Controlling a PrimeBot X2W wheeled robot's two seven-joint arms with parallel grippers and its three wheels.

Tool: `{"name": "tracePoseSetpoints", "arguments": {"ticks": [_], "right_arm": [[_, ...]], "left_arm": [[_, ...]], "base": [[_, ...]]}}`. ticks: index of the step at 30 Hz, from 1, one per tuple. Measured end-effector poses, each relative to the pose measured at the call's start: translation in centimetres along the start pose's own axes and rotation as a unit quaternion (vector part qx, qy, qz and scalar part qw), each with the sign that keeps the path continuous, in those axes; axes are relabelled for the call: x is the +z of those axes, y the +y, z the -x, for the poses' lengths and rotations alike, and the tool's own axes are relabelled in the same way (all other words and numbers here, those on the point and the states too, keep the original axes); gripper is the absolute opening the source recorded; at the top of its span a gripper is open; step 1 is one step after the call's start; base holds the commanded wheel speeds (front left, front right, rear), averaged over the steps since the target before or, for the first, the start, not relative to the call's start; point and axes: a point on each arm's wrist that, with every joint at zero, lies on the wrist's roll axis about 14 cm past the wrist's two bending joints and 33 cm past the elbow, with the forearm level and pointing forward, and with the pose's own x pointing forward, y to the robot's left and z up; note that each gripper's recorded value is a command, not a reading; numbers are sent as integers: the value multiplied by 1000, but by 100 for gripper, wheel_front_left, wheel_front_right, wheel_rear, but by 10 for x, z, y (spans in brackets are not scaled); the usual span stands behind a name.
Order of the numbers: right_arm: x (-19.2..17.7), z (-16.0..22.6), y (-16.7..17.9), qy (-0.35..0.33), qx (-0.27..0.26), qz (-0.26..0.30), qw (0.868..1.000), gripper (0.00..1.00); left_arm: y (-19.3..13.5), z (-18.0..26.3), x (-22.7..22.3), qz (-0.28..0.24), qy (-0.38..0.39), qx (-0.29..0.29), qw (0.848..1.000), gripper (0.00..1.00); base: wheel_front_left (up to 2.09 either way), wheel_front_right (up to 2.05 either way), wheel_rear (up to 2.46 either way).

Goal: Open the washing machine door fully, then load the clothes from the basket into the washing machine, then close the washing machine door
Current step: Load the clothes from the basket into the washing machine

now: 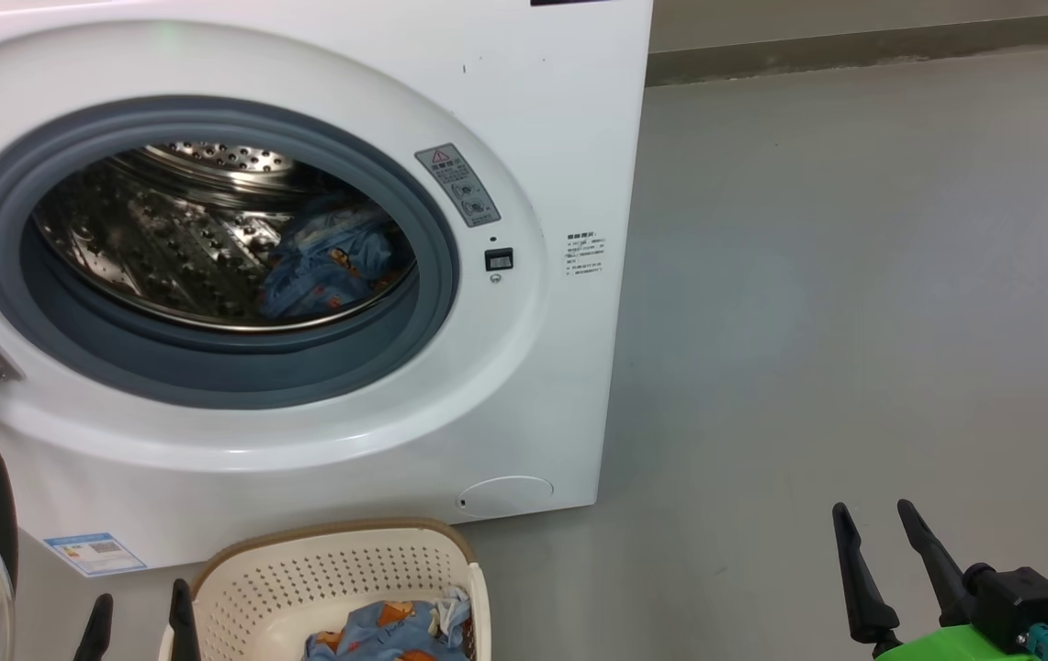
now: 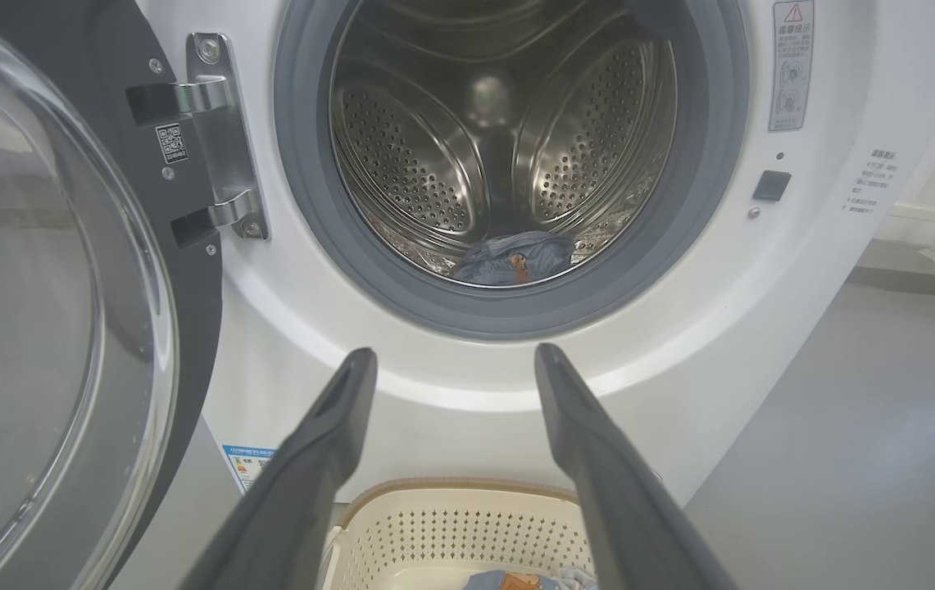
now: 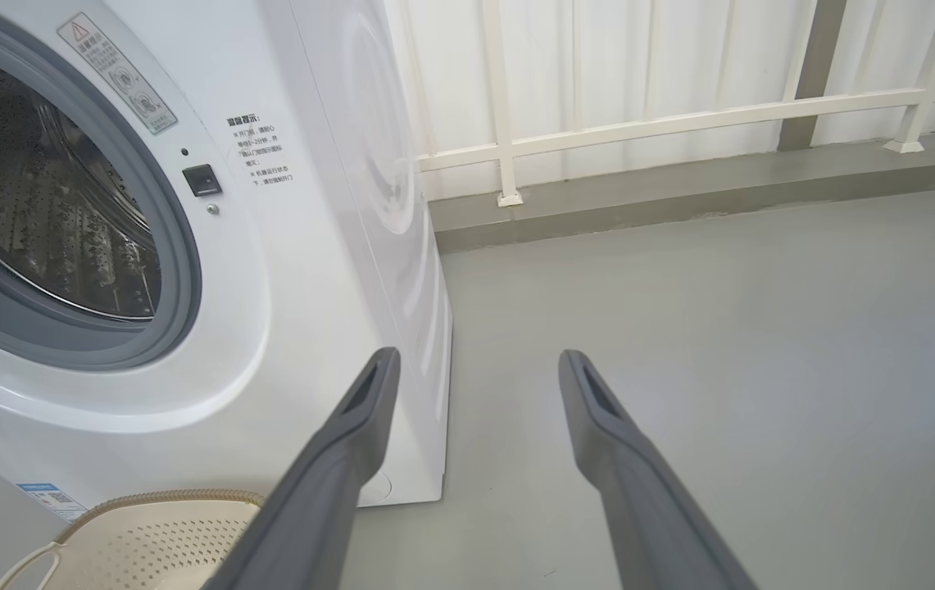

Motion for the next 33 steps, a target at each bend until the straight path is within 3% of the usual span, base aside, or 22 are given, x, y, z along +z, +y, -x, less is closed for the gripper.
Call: {"name": "tracePoseSetpoints", "arguments": {"ticks": [17,33], "right_arm": [[-9,-2,-1,15,-2,-1,1000,100],[-44,-28,4,62,4,0,998,100]], "left_arm": [[-5,0,-16,1,26,-7,1000,100],[-16,-34,-92,41,137,-28,989,100]], "base": [[0,0,0],[0,0,0]]}}
